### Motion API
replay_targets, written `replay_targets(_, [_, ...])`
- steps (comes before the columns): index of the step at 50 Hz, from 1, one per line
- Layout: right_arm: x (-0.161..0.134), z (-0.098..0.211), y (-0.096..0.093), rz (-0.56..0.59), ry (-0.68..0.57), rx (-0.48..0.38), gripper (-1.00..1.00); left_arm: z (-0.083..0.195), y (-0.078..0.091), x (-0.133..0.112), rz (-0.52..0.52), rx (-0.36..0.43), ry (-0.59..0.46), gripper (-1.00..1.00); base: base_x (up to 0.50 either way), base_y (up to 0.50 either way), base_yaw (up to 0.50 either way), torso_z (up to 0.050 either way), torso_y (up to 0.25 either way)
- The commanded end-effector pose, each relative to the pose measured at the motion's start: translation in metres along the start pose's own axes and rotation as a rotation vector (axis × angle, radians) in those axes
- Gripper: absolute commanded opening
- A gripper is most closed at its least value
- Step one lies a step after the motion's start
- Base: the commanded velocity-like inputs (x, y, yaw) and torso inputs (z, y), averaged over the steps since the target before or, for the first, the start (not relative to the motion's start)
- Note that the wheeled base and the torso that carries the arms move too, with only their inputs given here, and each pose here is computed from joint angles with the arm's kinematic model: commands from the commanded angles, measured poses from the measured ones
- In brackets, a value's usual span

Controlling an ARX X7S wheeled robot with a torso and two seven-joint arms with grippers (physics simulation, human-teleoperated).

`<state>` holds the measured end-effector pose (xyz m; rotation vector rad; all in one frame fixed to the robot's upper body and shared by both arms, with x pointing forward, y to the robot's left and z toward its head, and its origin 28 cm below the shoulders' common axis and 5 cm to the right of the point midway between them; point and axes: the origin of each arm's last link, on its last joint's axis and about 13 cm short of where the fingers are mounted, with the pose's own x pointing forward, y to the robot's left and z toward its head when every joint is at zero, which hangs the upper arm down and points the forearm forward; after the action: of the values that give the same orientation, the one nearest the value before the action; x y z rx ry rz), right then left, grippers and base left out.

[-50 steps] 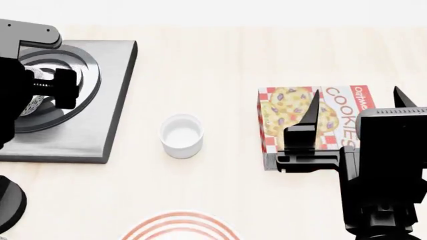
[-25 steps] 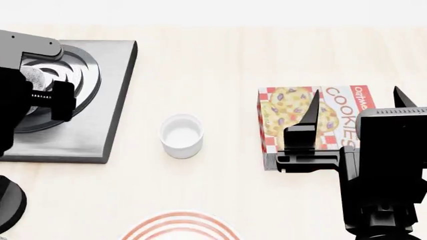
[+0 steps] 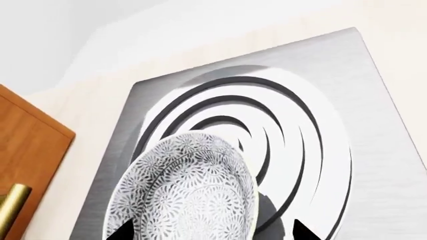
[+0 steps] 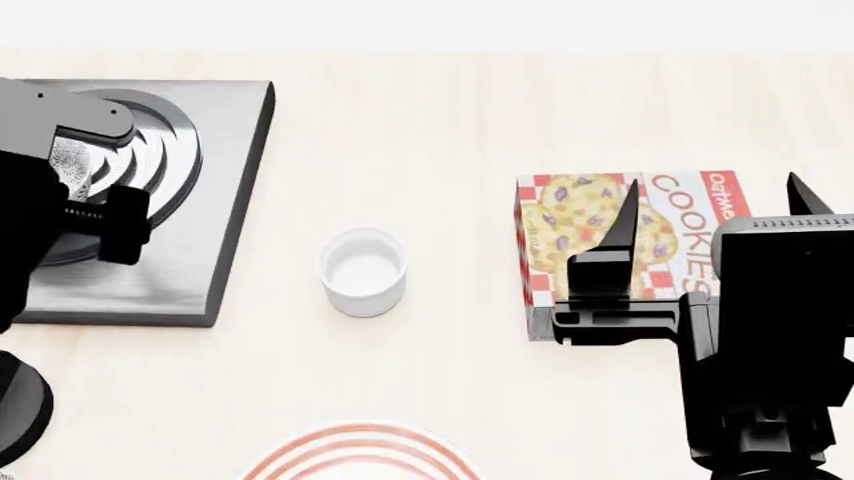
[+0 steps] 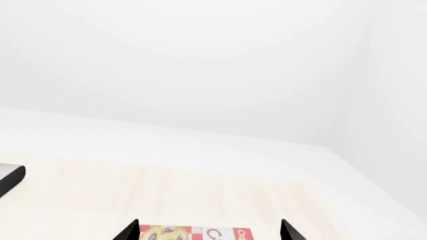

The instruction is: Pick the akita bowl on the stove and place it on the plate.

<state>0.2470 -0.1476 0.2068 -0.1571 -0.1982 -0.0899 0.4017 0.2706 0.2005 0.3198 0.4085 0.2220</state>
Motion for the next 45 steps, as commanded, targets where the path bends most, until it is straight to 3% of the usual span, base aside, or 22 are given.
replay_targets(1, [0.0000, 0.0000, 0.0000, 0.000, 0.000, 0.000, 1.00, -0.0045, -0.0002, 0.0002, 0.002, 0.014, 0.016, 1.00, 0.00, 0.00, 0.00, 0.000, 0.000])
replay_targets(45, [0.0000, 0.0008, 0.0000, 0.000, 0.002, -0.002, 1.00, -0.0069, 0.0056, 0.0027, 0.025, 0.044, 0.022, 1.00, 0.00, 0.00, 0.00, 0.000, 0.000])
